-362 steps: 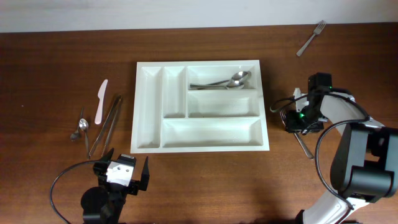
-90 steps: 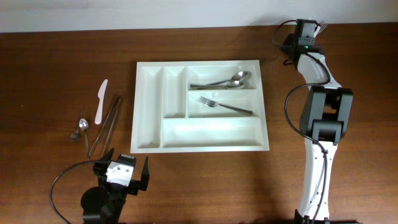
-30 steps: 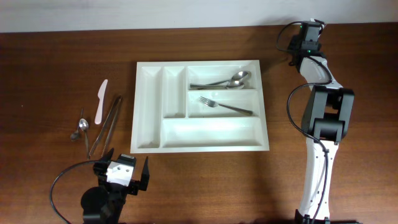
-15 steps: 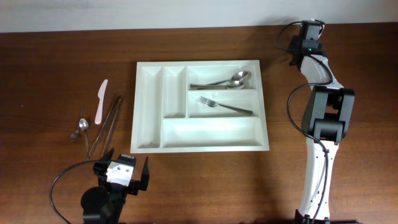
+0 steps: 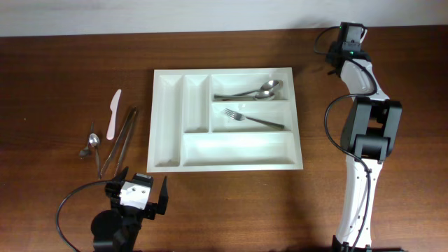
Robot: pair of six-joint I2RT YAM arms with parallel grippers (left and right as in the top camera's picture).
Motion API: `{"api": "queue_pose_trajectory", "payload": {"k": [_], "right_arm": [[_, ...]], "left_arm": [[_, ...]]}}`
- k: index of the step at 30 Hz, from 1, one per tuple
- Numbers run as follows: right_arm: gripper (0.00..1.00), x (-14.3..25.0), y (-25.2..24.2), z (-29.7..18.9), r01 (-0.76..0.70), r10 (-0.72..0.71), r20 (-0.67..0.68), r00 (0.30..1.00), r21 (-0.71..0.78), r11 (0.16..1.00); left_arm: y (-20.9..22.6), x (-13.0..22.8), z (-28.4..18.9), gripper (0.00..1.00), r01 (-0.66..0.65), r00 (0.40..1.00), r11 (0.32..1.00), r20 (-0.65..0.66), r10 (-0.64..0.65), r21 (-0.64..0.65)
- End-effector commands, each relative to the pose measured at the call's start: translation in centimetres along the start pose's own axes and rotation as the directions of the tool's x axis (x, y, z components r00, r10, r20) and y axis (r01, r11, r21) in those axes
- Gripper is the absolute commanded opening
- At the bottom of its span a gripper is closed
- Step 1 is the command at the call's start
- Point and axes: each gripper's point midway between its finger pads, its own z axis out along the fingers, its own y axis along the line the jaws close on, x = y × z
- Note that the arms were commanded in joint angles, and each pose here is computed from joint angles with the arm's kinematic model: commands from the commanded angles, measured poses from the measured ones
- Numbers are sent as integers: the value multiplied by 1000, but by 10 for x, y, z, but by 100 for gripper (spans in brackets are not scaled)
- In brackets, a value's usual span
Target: Pack container
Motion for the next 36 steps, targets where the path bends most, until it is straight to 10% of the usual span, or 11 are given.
{"api": "queue_pose_trajectory", "payload": {"k": [1,36], "right_arm": [[9,108,-20,34,65,-55,-253,966,31,997],[8,248,9,-64,-29,-3,-810,586,-25,999]], "left_arm": [[-1,0,0,99,14,1000,1000,6,-14,7],[-1,0,0,99,14,1000,1000,6,-14,7]]}}
